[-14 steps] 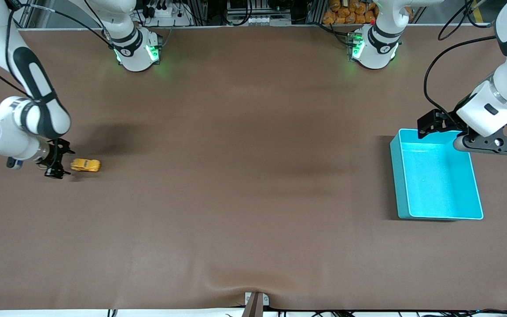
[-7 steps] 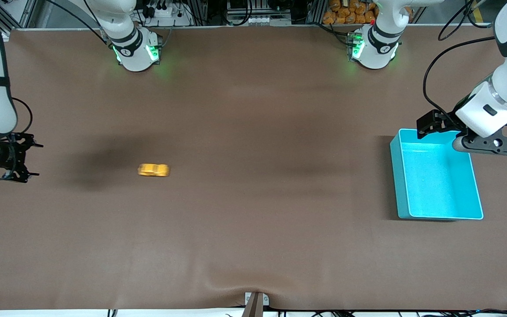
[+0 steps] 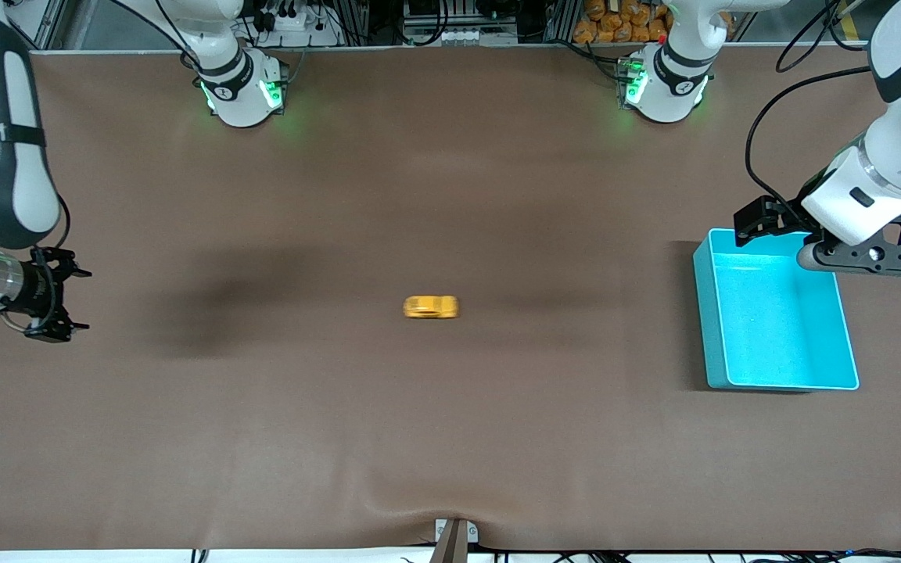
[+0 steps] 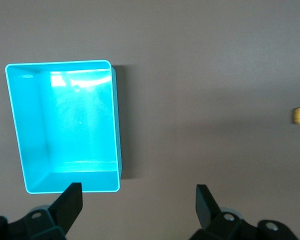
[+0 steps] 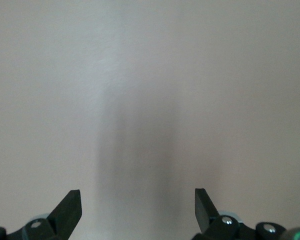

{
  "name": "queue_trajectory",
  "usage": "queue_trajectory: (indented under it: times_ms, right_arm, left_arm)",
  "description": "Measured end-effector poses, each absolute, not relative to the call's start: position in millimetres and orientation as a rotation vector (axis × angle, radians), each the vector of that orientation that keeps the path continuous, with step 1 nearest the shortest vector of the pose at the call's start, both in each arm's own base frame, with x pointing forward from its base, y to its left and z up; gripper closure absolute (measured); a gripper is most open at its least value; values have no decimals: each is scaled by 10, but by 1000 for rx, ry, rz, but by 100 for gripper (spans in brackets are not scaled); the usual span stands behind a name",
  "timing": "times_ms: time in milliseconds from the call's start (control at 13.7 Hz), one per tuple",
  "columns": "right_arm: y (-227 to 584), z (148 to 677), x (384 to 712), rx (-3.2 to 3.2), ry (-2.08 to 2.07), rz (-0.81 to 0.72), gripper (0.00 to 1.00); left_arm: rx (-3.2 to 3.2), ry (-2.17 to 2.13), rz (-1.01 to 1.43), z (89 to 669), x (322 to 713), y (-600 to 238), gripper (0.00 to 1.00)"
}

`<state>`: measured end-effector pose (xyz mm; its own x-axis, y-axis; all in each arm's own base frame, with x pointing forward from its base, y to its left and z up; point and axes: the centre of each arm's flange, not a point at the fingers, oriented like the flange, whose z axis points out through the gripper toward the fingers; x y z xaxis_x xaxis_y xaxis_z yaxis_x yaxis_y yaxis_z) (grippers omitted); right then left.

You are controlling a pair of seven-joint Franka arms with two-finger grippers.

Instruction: Wind and store yellow beetle car

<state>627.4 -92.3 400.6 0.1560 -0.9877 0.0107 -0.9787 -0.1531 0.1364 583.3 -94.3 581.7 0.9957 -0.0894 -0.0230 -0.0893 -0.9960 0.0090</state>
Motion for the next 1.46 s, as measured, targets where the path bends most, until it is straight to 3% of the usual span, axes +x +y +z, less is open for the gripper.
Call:
queue_trajectory:
  times_ms: [659, 1171, 1463]
  right_arm:
    - [-248, 4603, 6438, 2714, -1438, -106, 0]
    - [-49, 5003, 6293, 2951, -1152, -171, 0]
    - [356, 5115, 6198, 3121, -641, -203, 0]
  left_arm:
    - [3040, 298, -80, 5665, 5847, -905, 0]
    - [2890, 822, 46, 4733, 5791, -1564, 0]
    - [2797, 1054, -6, 4272, 5696, -2046, 0]
